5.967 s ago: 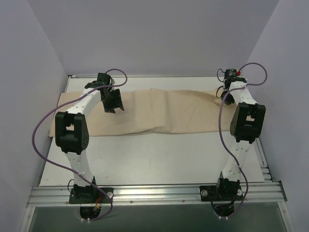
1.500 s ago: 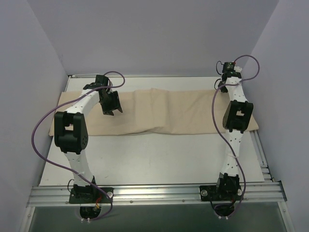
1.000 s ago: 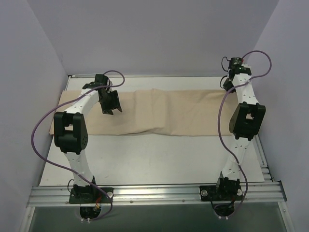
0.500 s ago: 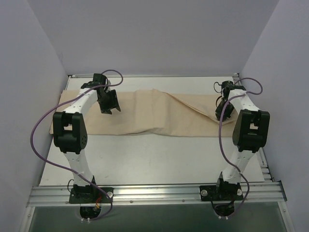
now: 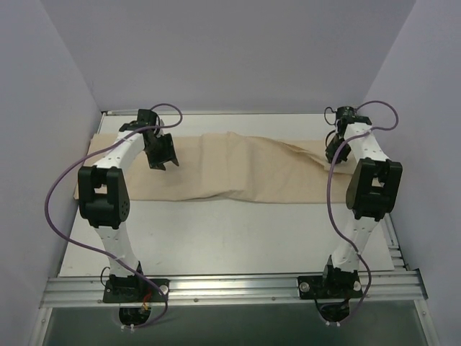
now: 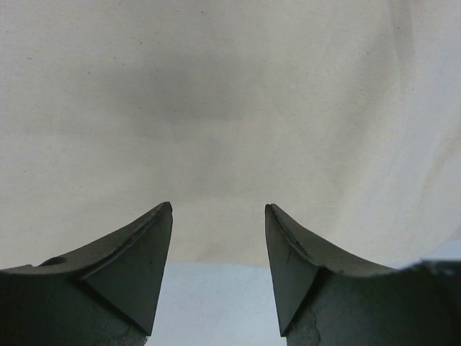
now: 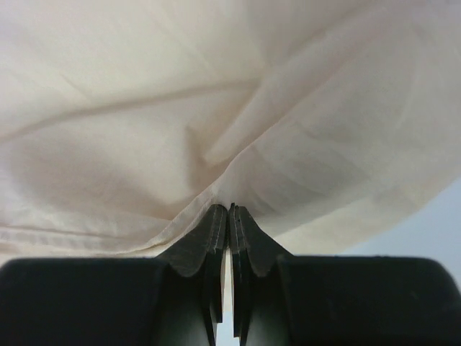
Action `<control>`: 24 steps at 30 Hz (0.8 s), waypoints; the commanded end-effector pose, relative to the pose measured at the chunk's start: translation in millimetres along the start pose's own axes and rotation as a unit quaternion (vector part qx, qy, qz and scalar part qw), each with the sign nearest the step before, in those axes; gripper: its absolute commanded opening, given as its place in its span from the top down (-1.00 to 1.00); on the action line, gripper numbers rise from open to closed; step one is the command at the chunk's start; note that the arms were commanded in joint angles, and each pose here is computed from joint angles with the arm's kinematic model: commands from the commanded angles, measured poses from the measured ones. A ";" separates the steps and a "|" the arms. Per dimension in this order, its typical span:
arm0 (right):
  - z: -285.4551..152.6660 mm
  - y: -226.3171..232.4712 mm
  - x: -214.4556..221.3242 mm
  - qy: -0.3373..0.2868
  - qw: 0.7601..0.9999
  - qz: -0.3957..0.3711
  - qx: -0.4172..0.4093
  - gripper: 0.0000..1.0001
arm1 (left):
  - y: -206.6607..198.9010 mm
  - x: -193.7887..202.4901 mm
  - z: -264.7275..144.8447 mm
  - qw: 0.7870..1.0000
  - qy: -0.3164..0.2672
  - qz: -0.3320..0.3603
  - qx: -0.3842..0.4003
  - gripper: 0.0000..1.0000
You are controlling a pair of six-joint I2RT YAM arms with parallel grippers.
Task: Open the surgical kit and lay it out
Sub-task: Open the surgical kit at the center of the board.
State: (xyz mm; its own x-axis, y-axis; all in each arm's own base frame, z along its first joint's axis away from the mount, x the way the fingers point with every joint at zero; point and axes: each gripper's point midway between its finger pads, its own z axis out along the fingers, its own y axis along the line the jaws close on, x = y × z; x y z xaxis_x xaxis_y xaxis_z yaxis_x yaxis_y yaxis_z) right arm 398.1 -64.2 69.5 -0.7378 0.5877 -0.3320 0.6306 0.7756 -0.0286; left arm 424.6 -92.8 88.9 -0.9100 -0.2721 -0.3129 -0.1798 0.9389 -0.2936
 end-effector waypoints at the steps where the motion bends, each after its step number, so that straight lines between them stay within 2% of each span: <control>1: -7.1 5.0 -65.2 -0.080 0.996 0.026 0.008 0.98 | -5.8 -13.7 -20.2 1.000 -0.024 0.008 0.010 -0.26; 3: -8.6 14.7 -105.5 -0.125 0.992 0.036 0.003 0.97 | -4.9 -13.0 -20.7 1.000 -0.026 0.009 0.007 -0.26; 5: -3.1 12.8 -128.4 -0.142 0.989 0.042 0.016 0.94 | -3.6 -10.6 -21.0 1.000 -0.024 0.008 0.006 -0.26; 6: 17.5 14.5 -129.8 -0.130 0.990 0.039 0.026 0.93 | -3.3 -10.1 -22.5 1.000 -0.024 0.008 0.005 -0.26; 8: 13.2 21.7 -159.1 -0.161 0.986 0.052 0.017 0.78 | -2.4 -8.8 -24.6 1.000 -0.026 0.008 0.004 -0.26; 9: 20.1 26.0 -168.7 -0.166 0.984 0.057 0.018 0.39 | -1.9 -8.8 -24.2 1.000 -0.026 0.008 0.003 -0.26; 12: 31.8 30.3 -178.5 -0.173 0.983 0.053 0.024 -0.15 | -2.0 -10.8 -25.8 1.000 -0.029 0.009 0.003 -0.27; 15: 27.1 41.2 -189.5 -0.188 0.981 0.053 0.006 -0.35 | -3.1 -14.1 -25.0 1.000 -0.030 0.009 0.003 -0.26; 19: 12.3 105.4 -182.0 -0.191 0.977 -0.009 -0.097 -0.50 | -9.1 -18.7 -24.8 0.999 -0.029 0.008 0.015 -0.30; 20: 2.0 133.3 -178.5 -0.191 0.969 -0.029 -0.152 -0.50 | -13.1 -19.2 -25.4 0.999 -0.029 0.006 0.027 -0.32; 22: -17.6 188.7 -154.9 -0.189 0.955 -0.066 -0.217 -0.50 | -15.9 -21.6 -23.9 0.999 -0.033 0.003 0.033 -0.32; 24: -39.9 234.0 -138.4 -0.197 0.939 -0.079 -0.270 -0.38 | -15.5 -21.0 -21.9 0.999 -0.030 0.000 0.032 -0.32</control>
State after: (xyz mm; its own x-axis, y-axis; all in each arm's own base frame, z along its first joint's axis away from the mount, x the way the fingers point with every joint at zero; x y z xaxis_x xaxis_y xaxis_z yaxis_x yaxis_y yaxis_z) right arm 607.8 -68.2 88.1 -0.6131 0.4887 -0.6207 0.4982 0.8490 0.1763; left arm 423.1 -93.9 92.2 -0.9134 -0.2717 -0.3032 -0.1778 0.9362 -0.3032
